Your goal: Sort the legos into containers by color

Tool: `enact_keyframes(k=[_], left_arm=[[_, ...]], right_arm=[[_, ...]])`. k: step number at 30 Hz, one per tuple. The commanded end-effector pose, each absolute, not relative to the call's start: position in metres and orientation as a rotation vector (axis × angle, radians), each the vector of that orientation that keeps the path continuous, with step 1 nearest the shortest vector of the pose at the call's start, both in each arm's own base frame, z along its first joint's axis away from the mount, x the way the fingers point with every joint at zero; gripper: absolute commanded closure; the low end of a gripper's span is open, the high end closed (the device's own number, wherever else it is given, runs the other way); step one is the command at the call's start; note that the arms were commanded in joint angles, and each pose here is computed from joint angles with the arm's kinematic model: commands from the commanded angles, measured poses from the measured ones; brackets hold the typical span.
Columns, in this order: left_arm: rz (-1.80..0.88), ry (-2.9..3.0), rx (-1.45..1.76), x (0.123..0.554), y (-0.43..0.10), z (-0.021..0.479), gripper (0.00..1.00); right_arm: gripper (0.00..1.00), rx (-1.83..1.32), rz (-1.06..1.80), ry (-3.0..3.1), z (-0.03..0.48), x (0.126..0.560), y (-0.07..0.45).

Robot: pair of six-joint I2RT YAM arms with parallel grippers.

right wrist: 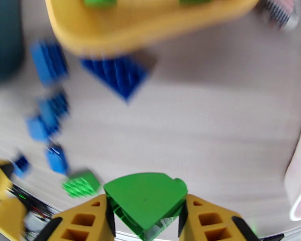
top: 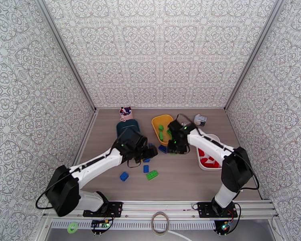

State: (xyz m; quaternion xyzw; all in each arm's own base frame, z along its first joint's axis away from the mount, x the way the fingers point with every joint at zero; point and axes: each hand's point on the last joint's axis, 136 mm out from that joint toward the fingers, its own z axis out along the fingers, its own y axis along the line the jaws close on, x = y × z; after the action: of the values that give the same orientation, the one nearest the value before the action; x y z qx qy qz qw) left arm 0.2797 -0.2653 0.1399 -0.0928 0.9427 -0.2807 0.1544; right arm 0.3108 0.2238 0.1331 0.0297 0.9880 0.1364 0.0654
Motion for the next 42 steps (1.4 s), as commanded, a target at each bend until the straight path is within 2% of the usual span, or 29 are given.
enact_keyframes(k=[1, 5, 10, 16, 20, 30, 38, 42], left_arm=[[-0.854, 2.634, -0.152, 0.303, -0.279, 0.171, 0.14], [-0.808, 2.641, -0.111, 0.315, -0.276, 0.181, 0.15], [-0.725, 2.694, -0.055, 0.305, -0.263, 0.175, 0.16], [-0.646, 2.751, -0.035, 0.279, -0.240, 0.158, 0.16], [-0.611, 2.770, -0.016, 0.264, -0.228, 0.150, 0.16], [-0.547, 2.834, 0.190, 0.237, -0.222, 0.125, 0.18], [-0.470, 2.906, 0.473, 0.214, -0.252, 0.091, 0.22], [-0.415, 2.911, 0.652, 0.205, -0.273, 0.077, 0.29]], right_arm=[[0.65, 0.133, 0.521, 2.953, 0.152, 0.340, 0.230], [0.64, 0.217, 0.585, 2.921, 0.161, 0.376, 0.231], [0.51, 0.268, 0.624, 2.912, 0.166, 0.410, 0.235], [0.42, 0.238, 0.644, 2.899, 0.175, 0.426, 0.241], [0.40, 0.214, 0.643, 2.892, 0.178, 0.424, 0.240], [0.41, 0.157, 0.621, 2.896, 0.188, 0.392, 0.225], [0.40, 0.182, 0.587, 2.942, 0.172, 0.327, 0.196], [0.41, 0.245, 0.597, 2.961, 0.159, 0.293, 0.183]])
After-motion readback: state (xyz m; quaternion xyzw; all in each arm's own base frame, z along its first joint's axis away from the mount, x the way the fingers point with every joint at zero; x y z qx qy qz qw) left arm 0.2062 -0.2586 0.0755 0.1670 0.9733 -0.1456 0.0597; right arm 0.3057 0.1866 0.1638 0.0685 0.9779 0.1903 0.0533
